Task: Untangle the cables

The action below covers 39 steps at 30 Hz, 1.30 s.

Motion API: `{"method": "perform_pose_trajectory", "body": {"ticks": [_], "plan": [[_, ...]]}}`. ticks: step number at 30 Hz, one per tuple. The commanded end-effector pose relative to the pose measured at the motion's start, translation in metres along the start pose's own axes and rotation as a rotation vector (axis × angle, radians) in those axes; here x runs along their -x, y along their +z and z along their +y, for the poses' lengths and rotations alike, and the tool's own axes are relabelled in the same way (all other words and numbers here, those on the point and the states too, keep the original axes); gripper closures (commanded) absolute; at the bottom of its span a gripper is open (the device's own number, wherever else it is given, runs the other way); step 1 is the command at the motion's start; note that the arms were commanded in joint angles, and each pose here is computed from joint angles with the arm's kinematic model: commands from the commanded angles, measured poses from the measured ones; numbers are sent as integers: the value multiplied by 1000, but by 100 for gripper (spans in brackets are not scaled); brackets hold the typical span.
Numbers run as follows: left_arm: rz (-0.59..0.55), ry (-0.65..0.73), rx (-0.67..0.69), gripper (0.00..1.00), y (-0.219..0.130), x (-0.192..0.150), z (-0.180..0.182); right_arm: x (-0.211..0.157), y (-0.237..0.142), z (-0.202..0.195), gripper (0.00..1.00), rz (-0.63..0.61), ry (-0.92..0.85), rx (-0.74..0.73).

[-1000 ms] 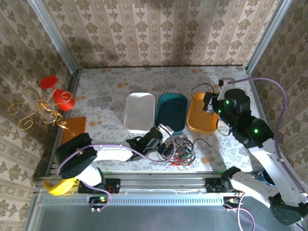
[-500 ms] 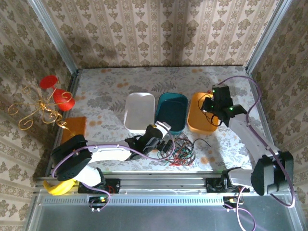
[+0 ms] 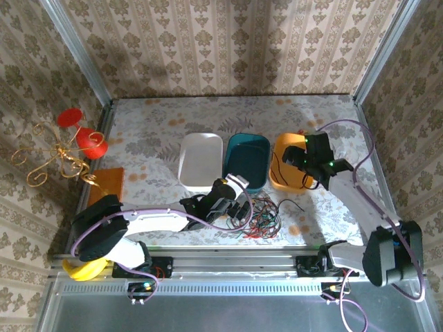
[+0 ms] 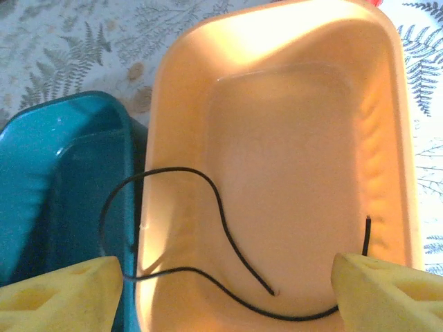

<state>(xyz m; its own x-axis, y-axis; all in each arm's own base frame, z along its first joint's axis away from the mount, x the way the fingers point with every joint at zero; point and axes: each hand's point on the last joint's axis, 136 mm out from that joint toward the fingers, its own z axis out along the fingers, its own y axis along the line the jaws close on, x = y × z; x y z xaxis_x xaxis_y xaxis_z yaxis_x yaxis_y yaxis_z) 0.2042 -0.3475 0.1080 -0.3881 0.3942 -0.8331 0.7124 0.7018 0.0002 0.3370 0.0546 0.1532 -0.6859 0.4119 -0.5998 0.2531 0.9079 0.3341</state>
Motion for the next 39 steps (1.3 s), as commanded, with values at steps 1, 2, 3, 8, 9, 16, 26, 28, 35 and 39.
{"method": "perform_pose_trajectory", "body": {"ticks": [1,2,3,8,9,16,26,28,35,39], "plan": [[1,24,-31,0,-4,8,-5,-42,-14,3,23,119,-16,72],[8,32,-38,0,-3,6,-6,-56,-18,9,25,155,-37,110],[15,44,-51,0,-3,6,-9,-76,-24,15,27,202,-72,154],[54,91,-115,0,-2,1,-22,-154,-41,30,43,398,-261,235],[56,97,-124,0,-1,0,-24,-163,-42,31,47,429,-280,242],[83,141,-204,0,2,2,-42,-196,-22,30,62,533,-299,240],[152,217,-259,1,17,-7,-67,-197,-1,18,85,519,-340,152],[164,225,-263,3,22,-10,-69,-195,-2,17,89,507,-341,152],[193,227,-255,19,32,-17,-68,-193,-5,17,76,485,-320,160],[198,217,-244,24,34,-23,-64,-198,1,13,69,497,-313,144]]}}
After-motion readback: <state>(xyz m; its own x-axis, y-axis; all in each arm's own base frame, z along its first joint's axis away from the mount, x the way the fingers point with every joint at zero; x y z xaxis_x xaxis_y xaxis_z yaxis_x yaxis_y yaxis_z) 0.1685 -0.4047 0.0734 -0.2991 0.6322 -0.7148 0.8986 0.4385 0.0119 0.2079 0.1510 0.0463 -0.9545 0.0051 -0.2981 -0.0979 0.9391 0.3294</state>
